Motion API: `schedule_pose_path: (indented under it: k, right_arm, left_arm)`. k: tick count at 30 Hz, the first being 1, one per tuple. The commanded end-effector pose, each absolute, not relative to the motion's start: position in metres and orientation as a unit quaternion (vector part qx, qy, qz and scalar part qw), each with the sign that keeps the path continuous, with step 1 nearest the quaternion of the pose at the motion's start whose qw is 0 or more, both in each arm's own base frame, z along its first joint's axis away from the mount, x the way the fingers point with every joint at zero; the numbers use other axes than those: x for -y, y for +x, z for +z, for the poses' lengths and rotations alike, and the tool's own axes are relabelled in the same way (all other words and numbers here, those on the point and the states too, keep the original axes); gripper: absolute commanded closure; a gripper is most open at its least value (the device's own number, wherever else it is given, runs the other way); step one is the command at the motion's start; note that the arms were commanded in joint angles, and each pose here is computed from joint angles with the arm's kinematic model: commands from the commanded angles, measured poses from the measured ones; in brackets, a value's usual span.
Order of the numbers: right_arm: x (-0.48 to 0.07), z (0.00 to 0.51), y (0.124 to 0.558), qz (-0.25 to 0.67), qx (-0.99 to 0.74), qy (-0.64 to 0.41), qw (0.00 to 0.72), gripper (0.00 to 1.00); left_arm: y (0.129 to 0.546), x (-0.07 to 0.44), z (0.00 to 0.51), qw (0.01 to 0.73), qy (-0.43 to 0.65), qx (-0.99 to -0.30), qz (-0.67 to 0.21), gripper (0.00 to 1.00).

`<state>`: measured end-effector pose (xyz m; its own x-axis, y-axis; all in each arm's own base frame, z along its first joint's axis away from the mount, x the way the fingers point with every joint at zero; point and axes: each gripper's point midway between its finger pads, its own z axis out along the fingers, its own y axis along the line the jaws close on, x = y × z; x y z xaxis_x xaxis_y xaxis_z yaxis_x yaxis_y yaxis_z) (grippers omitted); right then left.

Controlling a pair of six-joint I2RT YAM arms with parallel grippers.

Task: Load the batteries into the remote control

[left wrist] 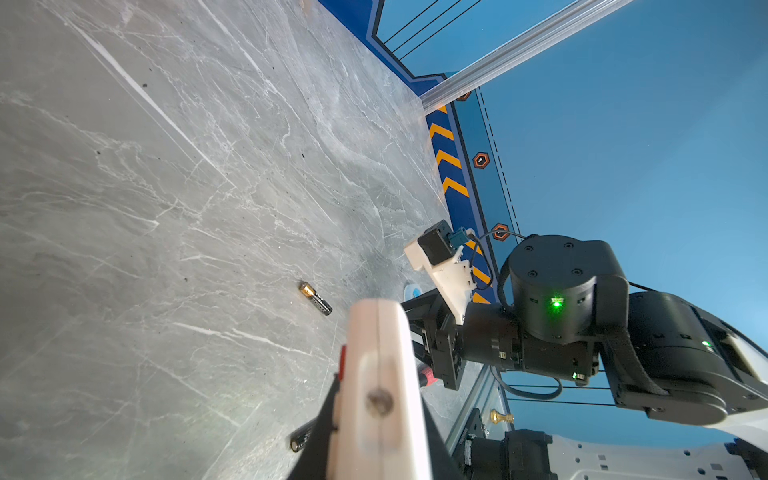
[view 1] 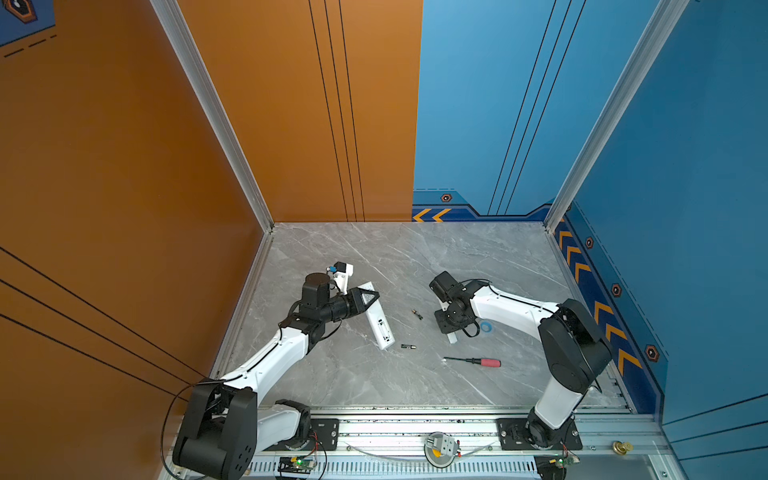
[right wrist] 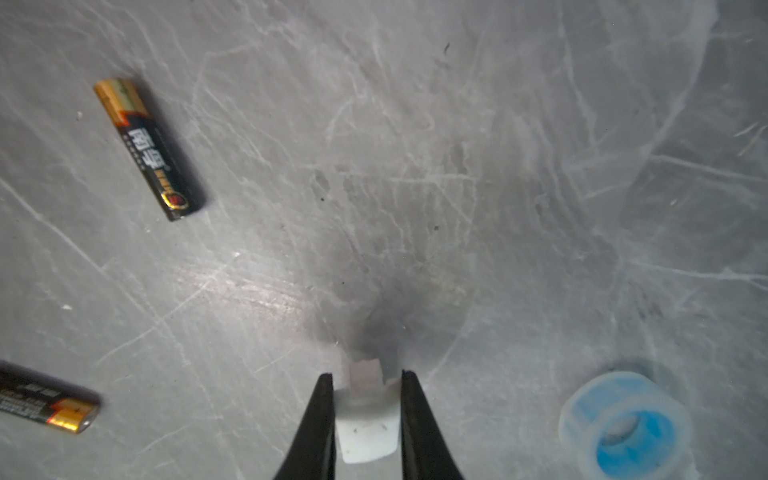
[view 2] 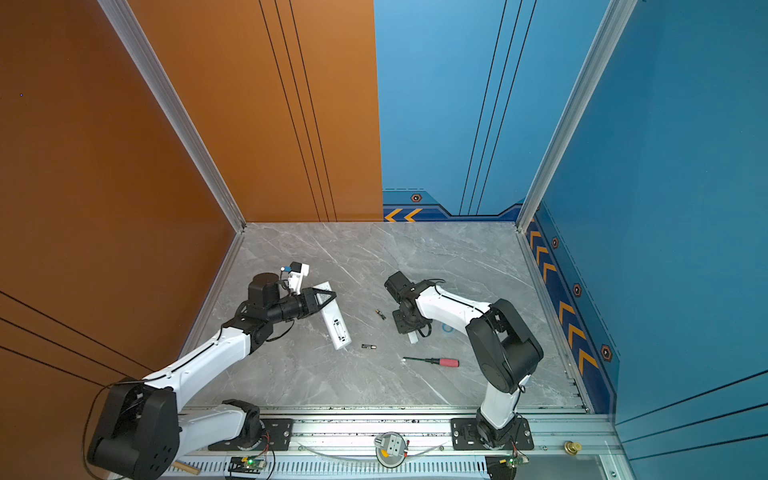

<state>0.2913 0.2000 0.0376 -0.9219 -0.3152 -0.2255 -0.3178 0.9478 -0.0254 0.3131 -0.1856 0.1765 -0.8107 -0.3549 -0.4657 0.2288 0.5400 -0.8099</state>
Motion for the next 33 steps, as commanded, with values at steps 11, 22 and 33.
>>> schedule_pose_path:
  k: [11, 22, 33]
  right_arm:
    - [-0.197, 0.017, 0.287, -0.002, -0.983, -0.155, 0.096, 0.84]
    - [-0.196, 0.019, 0.286, -0.002, -0.983, -0.153, 0.097, 0.79]
    - [-0.199, 0.031, 0.286, -0.001, -0.982, -0.152, 0.109, 0.62]
  left_arm:
    - [0.311, 0.182, 0.184, 0.318, -0.032, -0.813, -0.487, 1.00]
    - [0.310, 0.182, 0.184, 0.318, -0.032, -0.812, -0.488, 1.00]
    - [0.309, 0.182, 0.186, 0.321, -0.031, -0.810, -0.490, 1.00]
